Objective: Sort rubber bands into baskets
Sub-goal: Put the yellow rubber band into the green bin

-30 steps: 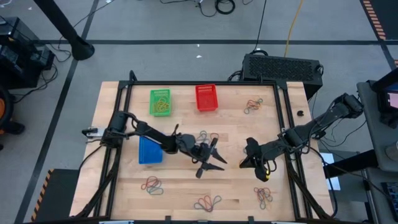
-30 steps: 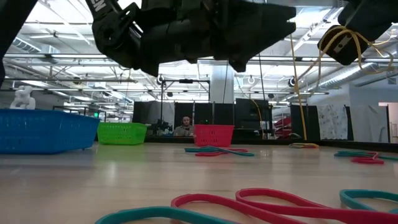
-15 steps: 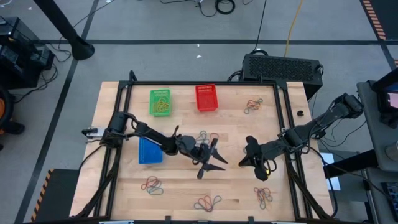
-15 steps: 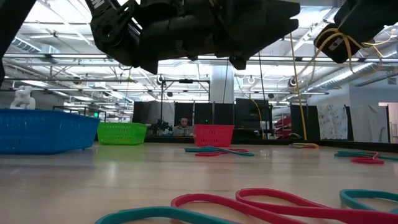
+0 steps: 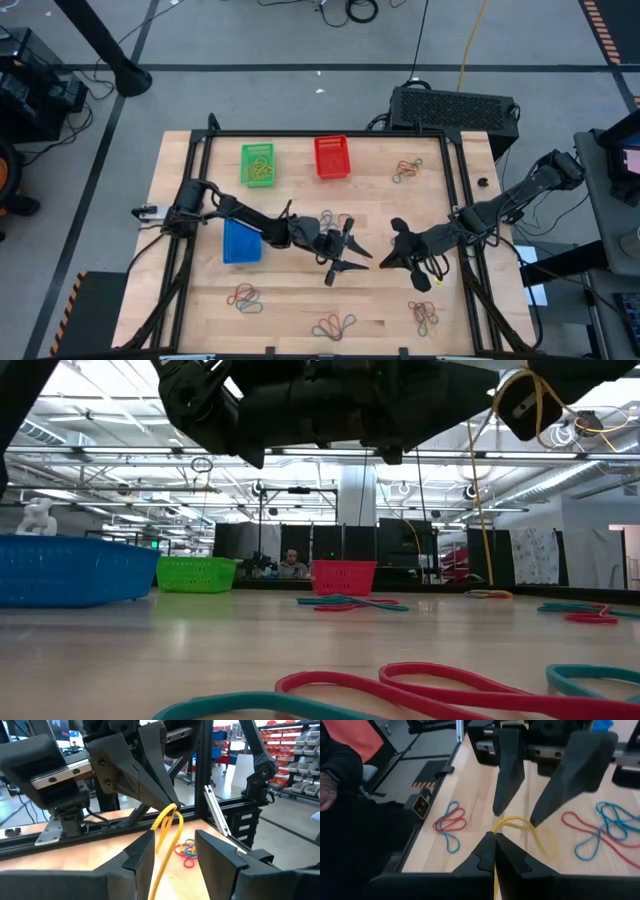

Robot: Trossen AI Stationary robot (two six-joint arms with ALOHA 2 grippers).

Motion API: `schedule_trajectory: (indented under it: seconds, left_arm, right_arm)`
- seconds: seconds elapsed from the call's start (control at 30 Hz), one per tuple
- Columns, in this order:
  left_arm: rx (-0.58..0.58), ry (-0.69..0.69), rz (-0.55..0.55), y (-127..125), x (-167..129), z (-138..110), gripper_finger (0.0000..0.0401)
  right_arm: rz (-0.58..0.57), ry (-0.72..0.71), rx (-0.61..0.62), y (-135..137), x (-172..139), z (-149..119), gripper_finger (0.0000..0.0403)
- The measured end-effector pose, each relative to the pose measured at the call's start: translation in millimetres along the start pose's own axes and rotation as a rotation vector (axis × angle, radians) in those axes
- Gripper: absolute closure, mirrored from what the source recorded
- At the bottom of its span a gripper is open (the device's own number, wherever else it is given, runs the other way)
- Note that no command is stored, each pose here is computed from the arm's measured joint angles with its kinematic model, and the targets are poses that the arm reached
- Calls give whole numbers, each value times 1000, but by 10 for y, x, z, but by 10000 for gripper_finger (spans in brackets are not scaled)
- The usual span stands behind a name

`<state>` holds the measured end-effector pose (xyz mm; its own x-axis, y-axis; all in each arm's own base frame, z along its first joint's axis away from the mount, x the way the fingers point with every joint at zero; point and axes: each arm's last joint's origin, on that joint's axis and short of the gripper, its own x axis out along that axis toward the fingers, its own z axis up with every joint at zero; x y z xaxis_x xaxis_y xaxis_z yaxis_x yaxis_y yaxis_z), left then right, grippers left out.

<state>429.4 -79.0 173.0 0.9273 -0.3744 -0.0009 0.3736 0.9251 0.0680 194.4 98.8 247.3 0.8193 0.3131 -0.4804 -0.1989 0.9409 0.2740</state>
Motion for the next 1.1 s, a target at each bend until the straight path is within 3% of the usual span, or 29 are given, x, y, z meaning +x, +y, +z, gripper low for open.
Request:
schedule_trajectory:
  seconds: [0.73, 0.9, 1.1]
  left_arm:
    - [18, 4, 47, 28, 15, 20, 257]
    - [15, 14, 81, 44, 13, 12, 296]
    - [8, 57, 89, 44, 11, -29, 376]
  right_arm:
    - [-51, -61, -13, -135, 9, 95, 403]
    - [-51, -60, -13, -136, 9, 94, 403]
    - [-47, -58, -12, -134, 9, 92, 402]
